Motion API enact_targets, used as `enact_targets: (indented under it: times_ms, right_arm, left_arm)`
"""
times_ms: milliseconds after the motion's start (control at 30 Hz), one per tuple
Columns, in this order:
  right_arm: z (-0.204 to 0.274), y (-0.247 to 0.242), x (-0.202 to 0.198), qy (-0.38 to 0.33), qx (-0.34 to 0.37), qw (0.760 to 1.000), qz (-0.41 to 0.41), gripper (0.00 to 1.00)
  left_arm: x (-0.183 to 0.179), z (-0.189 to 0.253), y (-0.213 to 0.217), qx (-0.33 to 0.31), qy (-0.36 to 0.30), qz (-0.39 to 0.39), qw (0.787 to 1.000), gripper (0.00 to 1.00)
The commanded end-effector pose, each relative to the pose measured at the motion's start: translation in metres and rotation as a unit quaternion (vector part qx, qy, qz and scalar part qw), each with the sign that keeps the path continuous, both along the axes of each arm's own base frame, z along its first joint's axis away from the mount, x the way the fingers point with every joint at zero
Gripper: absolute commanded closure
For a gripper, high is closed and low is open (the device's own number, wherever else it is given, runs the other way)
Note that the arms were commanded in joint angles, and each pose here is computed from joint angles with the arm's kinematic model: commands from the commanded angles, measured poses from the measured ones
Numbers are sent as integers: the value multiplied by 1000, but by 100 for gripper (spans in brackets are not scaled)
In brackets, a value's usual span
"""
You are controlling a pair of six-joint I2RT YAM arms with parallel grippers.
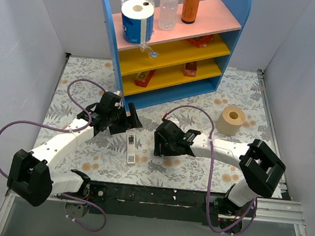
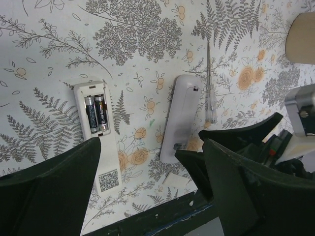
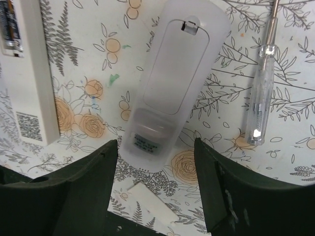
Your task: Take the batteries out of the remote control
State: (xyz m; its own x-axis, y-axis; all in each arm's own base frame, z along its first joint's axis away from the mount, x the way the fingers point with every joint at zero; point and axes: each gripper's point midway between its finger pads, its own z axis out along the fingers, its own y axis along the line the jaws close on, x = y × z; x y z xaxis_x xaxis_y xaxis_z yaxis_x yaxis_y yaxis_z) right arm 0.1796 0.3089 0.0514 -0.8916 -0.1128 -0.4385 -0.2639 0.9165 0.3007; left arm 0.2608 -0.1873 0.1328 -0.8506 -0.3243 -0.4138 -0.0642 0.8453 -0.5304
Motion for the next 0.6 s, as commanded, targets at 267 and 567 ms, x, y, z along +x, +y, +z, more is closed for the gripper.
enact_targets:
  times_ms: [267, 567]
  right_arm:
    - [-11, 4, 1, -56, -56, 993, 82, 43]
    - [1, 8, -4, -128, -39, 960, 245, 58]
  left_arm:
    - [0, 35, -6, -50, -65, -7, 997, 18]
    - [-4, 34, -21, -92, -51, -28, 994, 21]
